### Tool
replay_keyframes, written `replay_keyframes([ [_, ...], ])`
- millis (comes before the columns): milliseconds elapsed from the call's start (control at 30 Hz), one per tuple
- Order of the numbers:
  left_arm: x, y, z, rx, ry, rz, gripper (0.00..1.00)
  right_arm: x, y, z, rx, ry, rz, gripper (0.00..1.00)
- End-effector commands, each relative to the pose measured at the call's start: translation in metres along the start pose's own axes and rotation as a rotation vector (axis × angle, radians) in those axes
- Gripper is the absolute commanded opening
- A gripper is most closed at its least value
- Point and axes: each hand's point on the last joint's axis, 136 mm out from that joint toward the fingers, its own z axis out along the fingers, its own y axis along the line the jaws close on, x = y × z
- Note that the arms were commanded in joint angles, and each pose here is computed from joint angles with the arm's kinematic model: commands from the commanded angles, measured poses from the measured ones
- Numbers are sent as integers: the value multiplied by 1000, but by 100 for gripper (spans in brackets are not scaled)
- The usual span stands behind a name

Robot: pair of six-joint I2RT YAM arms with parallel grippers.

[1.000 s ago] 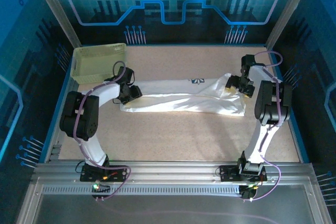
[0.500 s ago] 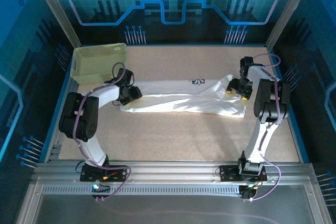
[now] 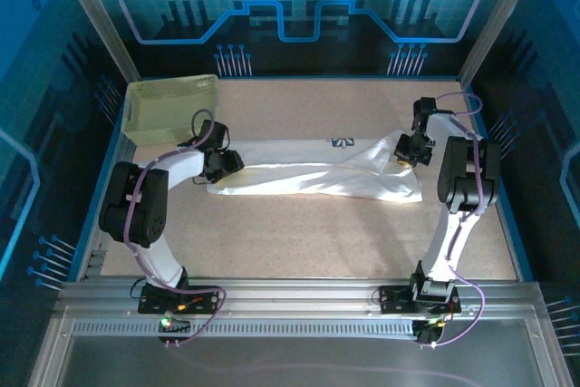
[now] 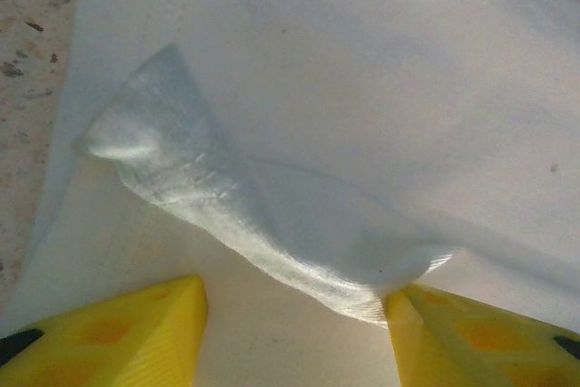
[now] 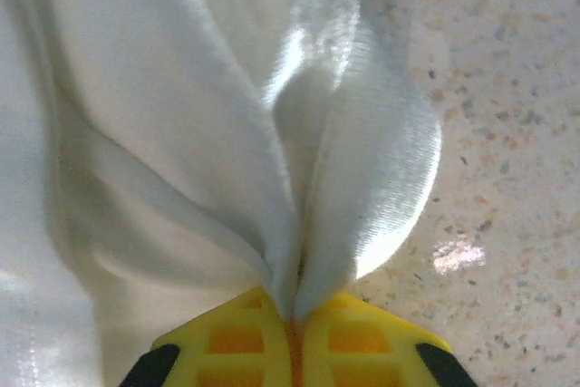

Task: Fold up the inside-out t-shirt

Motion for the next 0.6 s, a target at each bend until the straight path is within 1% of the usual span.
replay_keyframes([
  [0,14,21,0,-48,50,-41,57,8,-18,-3,82,3,11,0],
  [133,25,17,2,-29,80,-39,56,-1,-33,-34,158,-75,6,0],
  [233,36,11,2,-36,96,-5,56,-10,-50,-67,244,-151,15,0],
  [400,60,-6,-5,-21,117,52,56,-21,-63,-113,323,-241,9,0],
  [567,82,-23,-18,11,131,98,56,-25,-64,-132,372,-267,-25,0],
])
